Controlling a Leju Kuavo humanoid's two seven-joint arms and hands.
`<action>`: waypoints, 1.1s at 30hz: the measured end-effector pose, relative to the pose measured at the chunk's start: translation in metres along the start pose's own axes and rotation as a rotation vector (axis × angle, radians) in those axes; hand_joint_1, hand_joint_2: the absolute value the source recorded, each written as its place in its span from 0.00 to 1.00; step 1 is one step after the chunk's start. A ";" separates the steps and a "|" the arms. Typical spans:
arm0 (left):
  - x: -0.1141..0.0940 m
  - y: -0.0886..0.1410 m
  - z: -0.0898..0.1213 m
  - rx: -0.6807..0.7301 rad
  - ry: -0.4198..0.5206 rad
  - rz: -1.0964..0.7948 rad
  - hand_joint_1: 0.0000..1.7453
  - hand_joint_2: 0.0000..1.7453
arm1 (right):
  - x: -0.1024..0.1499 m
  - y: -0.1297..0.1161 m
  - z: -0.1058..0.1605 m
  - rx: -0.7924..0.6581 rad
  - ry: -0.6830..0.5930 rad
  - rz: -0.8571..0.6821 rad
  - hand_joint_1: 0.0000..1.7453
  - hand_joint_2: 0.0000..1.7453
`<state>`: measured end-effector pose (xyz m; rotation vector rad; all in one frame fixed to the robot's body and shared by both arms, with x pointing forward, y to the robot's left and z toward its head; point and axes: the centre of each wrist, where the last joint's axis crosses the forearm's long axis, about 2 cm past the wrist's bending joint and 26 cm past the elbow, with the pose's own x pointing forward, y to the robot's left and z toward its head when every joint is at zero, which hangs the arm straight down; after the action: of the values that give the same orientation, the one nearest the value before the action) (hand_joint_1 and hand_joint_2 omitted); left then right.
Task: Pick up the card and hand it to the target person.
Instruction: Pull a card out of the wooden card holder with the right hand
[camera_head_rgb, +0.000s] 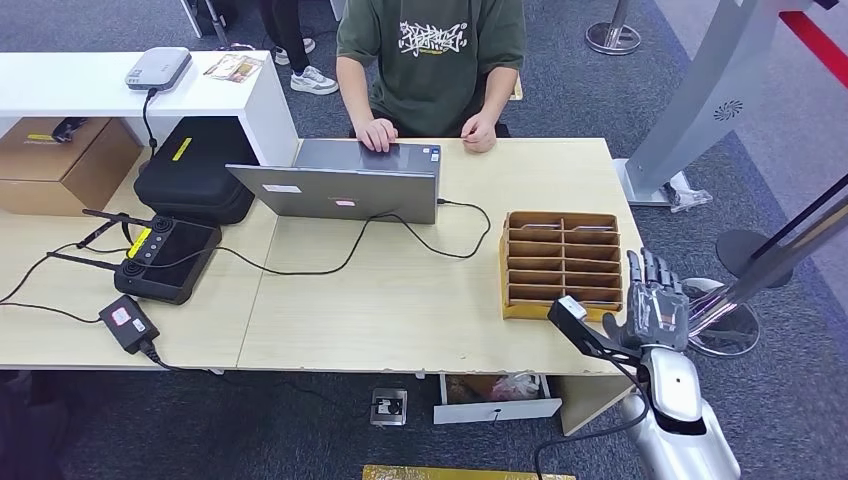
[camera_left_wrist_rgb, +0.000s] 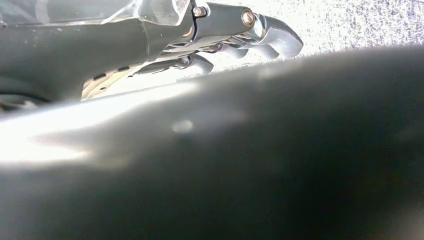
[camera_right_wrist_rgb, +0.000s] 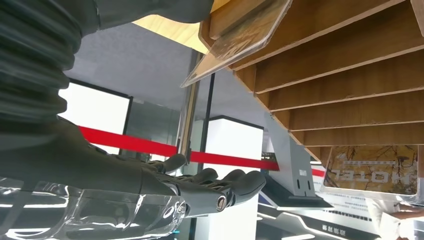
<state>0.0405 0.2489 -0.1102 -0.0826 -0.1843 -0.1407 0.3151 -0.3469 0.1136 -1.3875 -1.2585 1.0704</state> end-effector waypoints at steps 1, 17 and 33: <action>0.000 0.000 0.000 0.000 0.000 0.000 0.00 0.00 | 0.000 0.000 0.000 0.001 0.000 0.000 0.40 1.00; -0.001 0.000 0.000 0.001 0.000 0.018 0.00 0.00 | 0.000 0.000 0.000 0.007 -0.012 0.001 0.64 1.00; -0.001 0.000 0.000 0.002 -0.003 0.030 0.00 0.00 | 0.001 -0.006 0.001 -0.037 -0.036 -0.020 0.95 1.00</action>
<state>0.0392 0.2492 -0.1104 -0.0836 -0.1862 -0.1104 0.3134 -0.3458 0.1195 -1.3862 -1.3215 1.0675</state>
